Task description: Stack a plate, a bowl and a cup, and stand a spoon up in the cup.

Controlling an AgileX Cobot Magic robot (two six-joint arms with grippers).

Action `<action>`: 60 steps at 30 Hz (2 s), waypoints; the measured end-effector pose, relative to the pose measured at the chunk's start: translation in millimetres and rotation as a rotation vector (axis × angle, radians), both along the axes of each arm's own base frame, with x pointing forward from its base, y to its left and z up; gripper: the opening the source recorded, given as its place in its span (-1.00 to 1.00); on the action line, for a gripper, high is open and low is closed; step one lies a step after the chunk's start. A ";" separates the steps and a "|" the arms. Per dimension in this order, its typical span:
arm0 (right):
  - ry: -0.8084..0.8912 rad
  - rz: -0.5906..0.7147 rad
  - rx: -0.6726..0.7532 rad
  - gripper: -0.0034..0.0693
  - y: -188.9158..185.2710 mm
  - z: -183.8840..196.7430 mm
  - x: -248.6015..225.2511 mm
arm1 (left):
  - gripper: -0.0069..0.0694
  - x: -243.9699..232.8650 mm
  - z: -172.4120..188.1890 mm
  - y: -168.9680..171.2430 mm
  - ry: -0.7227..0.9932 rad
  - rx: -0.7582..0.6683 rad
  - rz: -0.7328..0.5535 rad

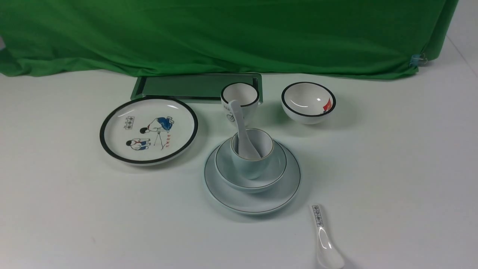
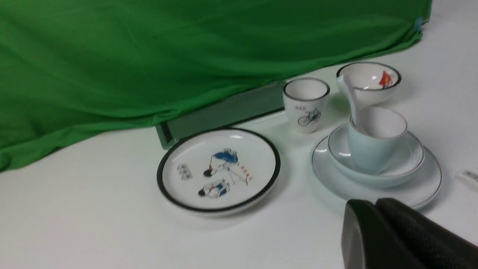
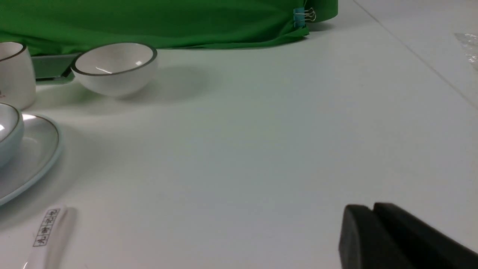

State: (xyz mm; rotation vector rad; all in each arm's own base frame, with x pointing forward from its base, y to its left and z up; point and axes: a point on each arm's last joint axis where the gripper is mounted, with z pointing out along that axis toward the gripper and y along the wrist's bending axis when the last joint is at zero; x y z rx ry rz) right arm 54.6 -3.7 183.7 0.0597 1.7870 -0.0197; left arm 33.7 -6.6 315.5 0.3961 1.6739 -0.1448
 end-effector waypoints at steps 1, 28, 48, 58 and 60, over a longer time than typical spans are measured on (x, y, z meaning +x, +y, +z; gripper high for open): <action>0.000 0.000 0.000 -0.70 0.0 0.0 0.0 | -0.90 1.8 0.1 -1.3 -0.034 0.001 -0.003; 0.003 0.000 0.000 -0.49 0.0 -0.3 -0.1 | -0.90 22.2 -125.7 8.8 0.027 -0.167 0.406; 0.003 0.000 0.000 -0.38 0.0 -0.3 -0.1 | -0.90 22.2 -125.4 10.2 0.014 -0.097 0.413; 0.003 0.000 0.000 -0.32 0.0 -0.3 -0.1 | -0.90 22.2 -125.4 10.3 0.013 -0.095 0.413; 0.003 0.000 0.000 -0.31 0.0 -0.3 -0.1 | -0.90 22.2 -125.4 10.3 0.013 -0.095 0.413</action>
